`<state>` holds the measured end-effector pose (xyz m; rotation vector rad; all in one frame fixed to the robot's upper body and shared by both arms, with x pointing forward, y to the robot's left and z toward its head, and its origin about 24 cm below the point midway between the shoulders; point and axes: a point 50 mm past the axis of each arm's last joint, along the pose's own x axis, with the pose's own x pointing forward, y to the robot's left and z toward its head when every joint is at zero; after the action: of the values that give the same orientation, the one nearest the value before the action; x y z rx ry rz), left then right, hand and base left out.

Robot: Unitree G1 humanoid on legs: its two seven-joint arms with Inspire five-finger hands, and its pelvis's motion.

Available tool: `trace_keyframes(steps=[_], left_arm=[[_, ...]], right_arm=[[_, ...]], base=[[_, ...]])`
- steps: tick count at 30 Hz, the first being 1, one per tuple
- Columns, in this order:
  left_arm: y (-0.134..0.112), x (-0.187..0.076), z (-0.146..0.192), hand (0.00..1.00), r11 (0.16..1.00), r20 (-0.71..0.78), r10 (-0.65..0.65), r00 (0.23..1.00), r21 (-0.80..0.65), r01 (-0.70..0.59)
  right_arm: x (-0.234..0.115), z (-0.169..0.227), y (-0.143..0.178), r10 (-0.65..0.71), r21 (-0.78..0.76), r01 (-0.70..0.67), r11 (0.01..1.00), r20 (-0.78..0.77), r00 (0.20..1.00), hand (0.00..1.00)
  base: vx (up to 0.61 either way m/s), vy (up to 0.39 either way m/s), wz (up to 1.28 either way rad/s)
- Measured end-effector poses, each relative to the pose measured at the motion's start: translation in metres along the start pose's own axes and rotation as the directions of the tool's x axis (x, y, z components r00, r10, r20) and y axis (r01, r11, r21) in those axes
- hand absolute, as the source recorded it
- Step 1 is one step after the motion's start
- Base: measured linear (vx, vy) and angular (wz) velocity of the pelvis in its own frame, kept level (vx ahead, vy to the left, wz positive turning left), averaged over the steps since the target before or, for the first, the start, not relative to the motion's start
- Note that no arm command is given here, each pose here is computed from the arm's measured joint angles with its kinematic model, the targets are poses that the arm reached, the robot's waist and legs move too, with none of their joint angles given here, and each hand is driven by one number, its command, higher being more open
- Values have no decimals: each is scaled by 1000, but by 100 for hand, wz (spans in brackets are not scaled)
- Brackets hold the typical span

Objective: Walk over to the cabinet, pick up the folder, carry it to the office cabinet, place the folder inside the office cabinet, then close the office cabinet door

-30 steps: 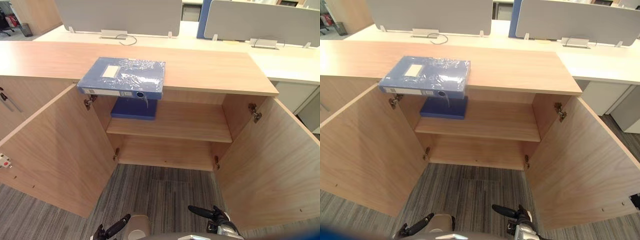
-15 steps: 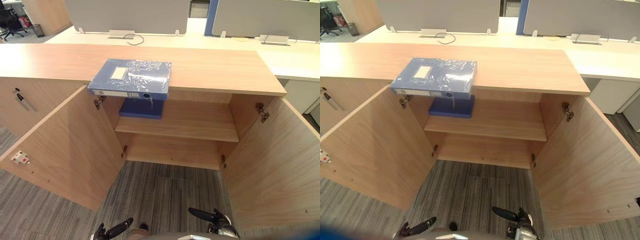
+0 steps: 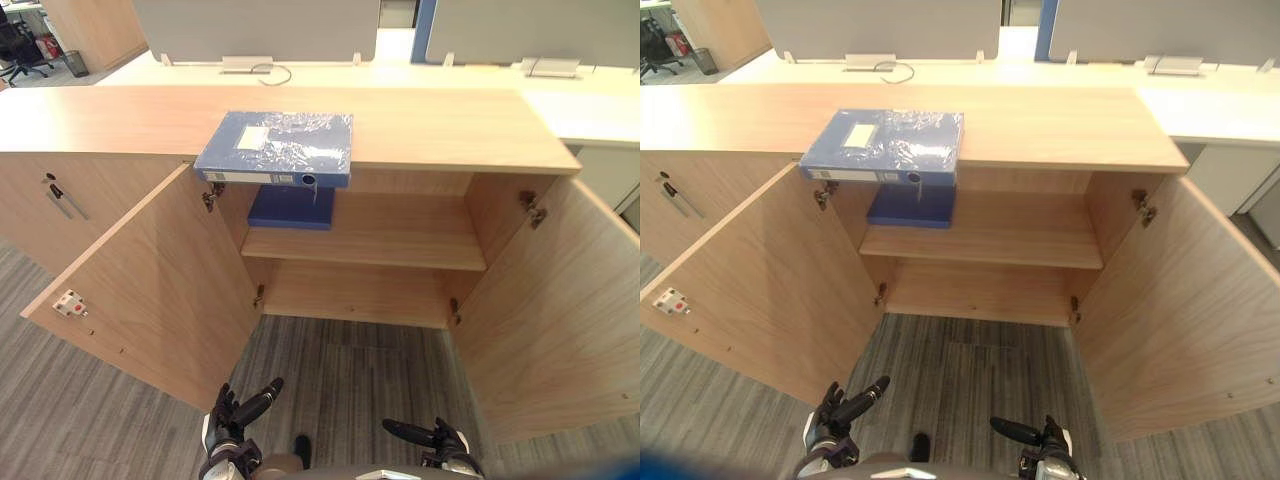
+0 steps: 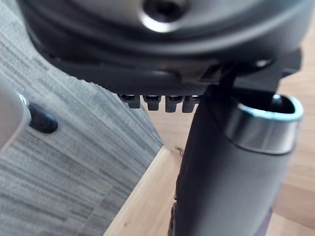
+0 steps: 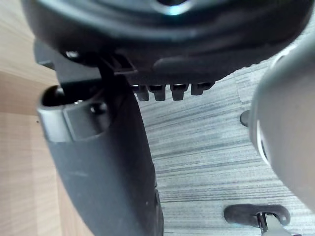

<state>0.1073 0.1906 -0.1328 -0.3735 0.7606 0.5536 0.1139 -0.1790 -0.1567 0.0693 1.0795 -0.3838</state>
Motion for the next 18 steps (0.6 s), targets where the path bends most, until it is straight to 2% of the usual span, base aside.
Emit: trace_keyframes(steps=[3,6,9,11,18], left_arm=[[21,3,-22,100,996,-122,85,989,47,-80],[36,6,-24,100,988,-164,157,974,24,-155],[36,10,-21,100,989,-171,131,976,95,-116],[27,11,-24,100,988,-192,104,976,132,-79],[21,12,-21,100,992,-178,119,977,59,-110]], right_arm=[[1,10,2,4,-7,-4,1000,42,999,100],[-1,12,23,67,-39,-65,997,50,996,100],[-3,10,31,98,-33,-97,995,42,994,100],[-3,4,26,84,6,-84,996,21,996,100],[0,5,21,65,16,-65,998,5,998,100]], base=[[62,139,-10],[88,14,-7],[86,-162,23],[243,-228,34],[286,-167,13]])
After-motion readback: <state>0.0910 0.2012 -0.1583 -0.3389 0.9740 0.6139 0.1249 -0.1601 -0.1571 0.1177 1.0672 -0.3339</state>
